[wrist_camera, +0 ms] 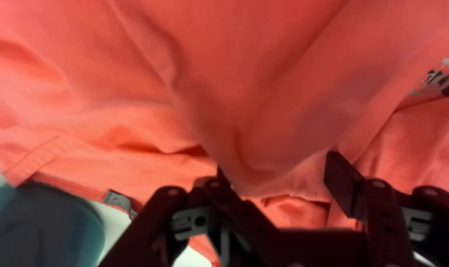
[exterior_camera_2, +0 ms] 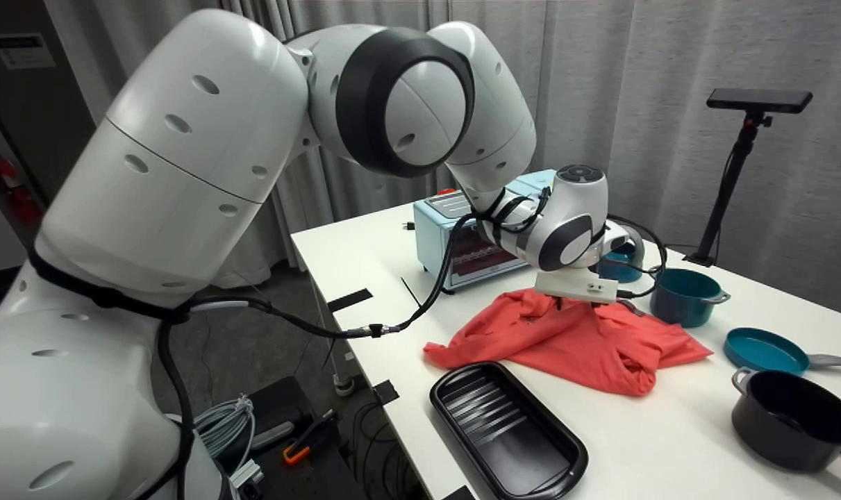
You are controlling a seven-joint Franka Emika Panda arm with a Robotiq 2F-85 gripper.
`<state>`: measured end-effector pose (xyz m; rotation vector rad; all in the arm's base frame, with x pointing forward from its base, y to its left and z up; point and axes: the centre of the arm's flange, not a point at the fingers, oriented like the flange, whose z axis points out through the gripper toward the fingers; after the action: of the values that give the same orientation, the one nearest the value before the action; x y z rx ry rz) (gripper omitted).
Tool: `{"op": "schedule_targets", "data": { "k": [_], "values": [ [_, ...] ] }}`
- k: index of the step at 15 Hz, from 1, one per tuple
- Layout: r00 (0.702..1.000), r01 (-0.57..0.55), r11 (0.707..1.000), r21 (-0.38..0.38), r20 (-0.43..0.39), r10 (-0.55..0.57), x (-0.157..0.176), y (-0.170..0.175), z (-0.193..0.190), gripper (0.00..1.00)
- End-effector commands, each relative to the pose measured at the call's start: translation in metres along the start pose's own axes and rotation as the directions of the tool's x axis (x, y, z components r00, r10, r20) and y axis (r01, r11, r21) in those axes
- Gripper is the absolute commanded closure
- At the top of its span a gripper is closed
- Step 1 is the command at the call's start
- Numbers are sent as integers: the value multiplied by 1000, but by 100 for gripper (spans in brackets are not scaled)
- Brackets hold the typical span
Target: Unfold the long sleeve shirt on the table
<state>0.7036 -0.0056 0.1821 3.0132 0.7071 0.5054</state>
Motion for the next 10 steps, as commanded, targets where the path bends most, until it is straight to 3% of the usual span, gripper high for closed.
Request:
{"op": "schedule_targets", "data": {
  "k": [1,6,10],
  "values": [
    [1000,21,999,-24,-19,-21,8,5,-8,62],
    [999,39,997,-60,-15,-40,9,-3,-35,99],
    [999,29,997,-68,-18,-31,10,-8,-64,100]
  ]
}}
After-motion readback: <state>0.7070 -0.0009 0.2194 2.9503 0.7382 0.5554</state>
